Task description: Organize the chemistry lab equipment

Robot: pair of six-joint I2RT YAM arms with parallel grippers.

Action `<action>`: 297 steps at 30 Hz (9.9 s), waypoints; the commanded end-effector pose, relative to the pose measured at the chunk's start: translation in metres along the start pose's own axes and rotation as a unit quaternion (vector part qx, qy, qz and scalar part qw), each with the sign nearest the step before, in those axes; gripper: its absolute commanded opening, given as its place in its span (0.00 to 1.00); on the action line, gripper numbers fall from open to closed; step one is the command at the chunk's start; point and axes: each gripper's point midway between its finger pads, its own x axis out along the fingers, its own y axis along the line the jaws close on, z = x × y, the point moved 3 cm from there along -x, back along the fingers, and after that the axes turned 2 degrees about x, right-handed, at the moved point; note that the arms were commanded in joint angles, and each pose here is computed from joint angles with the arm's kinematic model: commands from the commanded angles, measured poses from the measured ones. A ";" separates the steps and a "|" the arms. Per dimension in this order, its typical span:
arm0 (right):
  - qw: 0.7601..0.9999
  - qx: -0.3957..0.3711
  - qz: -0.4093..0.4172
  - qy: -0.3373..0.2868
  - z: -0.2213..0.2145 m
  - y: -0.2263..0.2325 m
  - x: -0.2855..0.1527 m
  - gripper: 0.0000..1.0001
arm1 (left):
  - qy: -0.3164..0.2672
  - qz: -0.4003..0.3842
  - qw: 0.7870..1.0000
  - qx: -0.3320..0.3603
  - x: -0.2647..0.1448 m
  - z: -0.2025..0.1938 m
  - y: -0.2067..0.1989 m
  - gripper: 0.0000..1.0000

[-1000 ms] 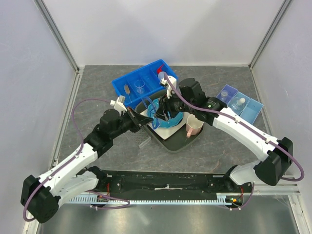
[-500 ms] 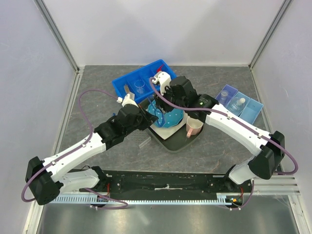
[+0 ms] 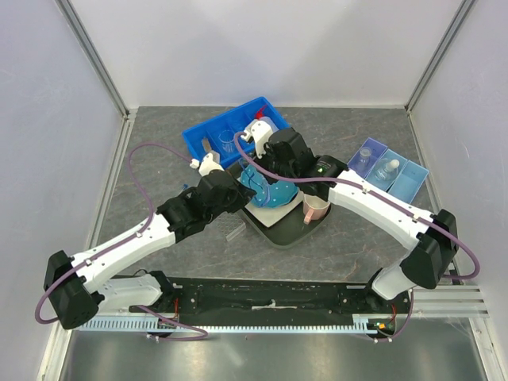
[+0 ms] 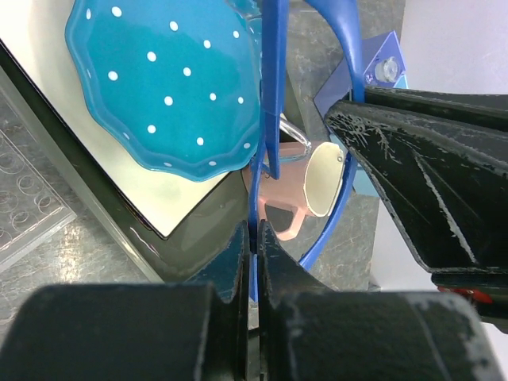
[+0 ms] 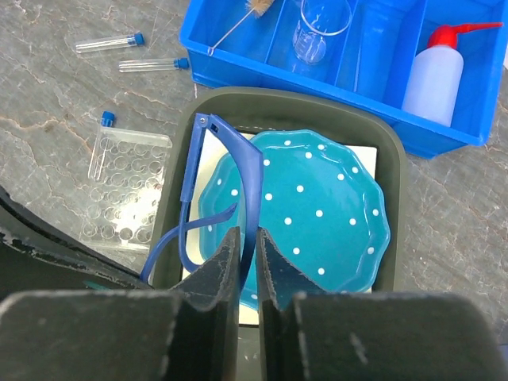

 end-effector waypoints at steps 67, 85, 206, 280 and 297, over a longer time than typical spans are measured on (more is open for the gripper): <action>0.798 0.445 -0.403 0.045 -0.273 -0.353 -0.218 0.06 | -0.109 -0.025 0.905 0.411 -0.083 0.084 0.091 0.99; 0.805 0.439 -0.391 0.087 -0.301 -0.363 -0.192 0.31 | -0.110 -0.021 0.904 0.412 -0.081 0.084 0.092 0.99; 0.980 0.131 0.112 -0.101 -0.097 -0.149 -0.121 0.98 | 0.159 0.201 0.894 0.367 0.046 0.143 0.184 0.50; 0.967 0.141 0.204 -0.062 -0.143 -0.139 -0.088 0.98 | 0.126 0.289 0.865 0.391 0.066 0.148 0.277 0.35; 0.966 0.140 0.208 -0.062 -0.143 -0.137 -0.089 0.98 | 0.168 0.309 0.869 0.349 0.074 0.140 0.305 0.34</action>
